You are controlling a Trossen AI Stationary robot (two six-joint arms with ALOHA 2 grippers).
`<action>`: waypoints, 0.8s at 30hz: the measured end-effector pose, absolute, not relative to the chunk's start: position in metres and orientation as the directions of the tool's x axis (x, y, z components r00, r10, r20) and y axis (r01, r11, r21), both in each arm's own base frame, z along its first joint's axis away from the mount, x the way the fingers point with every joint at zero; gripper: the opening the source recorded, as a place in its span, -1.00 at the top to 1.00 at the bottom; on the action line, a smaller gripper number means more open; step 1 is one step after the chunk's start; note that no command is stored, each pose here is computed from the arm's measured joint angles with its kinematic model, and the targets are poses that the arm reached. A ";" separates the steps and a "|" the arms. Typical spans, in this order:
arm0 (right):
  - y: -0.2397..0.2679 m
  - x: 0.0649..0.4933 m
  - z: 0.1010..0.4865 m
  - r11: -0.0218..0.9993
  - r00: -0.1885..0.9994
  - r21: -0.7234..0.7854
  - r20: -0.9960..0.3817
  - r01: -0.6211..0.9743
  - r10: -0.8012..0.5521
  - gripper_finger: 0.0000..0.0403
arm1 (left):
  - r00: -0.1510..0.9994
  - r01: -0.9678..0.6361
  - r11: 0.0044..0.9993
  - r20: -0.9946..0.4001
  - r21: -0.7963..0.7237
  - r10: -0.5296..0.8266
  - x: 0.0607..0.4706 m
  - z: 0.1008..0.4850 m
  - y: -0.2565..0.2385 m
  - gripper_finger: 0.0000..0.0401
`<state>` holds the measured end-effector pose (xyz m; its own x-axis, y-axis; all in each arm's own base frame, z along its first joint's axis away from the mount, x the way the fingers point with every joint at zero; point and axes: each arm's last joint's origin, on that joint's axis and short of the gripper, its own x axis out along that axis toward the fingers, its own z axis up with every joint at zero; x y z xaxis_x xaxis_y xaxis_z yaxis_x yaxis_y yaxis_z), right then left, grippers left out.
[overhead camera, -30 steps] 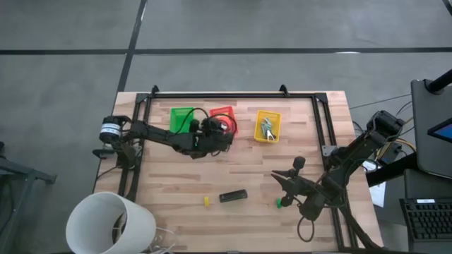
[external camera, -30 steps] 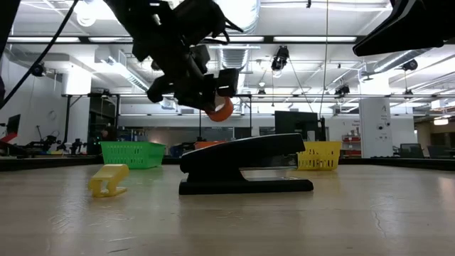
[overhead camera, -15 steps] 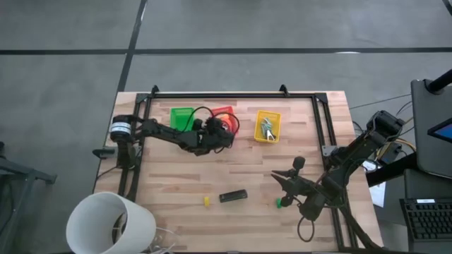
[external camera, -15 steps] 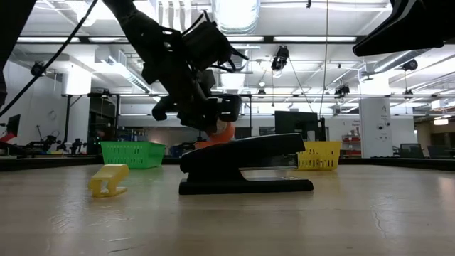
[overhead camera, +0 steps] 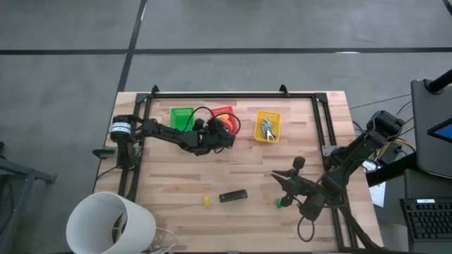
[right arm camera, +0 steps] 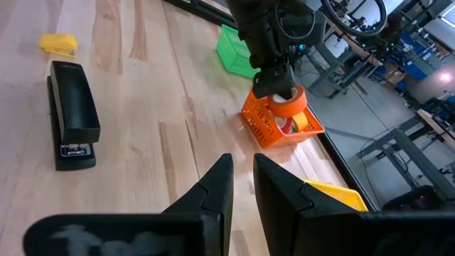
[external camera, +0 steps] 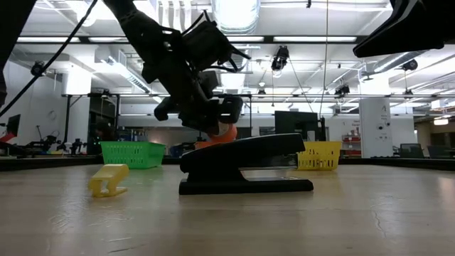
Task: Pick and place Stapler, Stapler remover, tape
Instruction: Put the orange tape into the orange bin, then put the black stapler into the green bin
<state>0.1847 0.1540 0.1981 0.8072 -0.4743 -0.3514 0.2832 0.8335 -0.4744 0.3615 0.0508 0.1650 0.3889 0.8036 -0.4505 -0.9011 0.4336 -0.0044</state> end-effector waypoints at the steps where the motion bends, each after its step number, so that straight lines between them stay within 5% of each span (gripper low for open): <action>1: 0.154 0.185 0.198 0.833 0.807 -0.475 -0.351 0.283 -0.474 0.74 | 0.389 -0.899 0.438 -0.451 0.005 0.804 0.362 0.165 0.051 0.67; 16: 0.152 0.183 0.204 0.838 0.813 -0.461 -0.340 0.294 -0.472 0.74 | 0.406 -0.891 0.454 -0.415 0.020 0.815 0.364 0.169 0.041 0.06; 24: 0.150 0.181 0.210 0.849 0.820 -0.436 -0.337 0.299 -0.462 0.74 | 0.486 -0.856 0.516 -0.389 -0.030 0.783 0.369 0.173 0.015 -0.02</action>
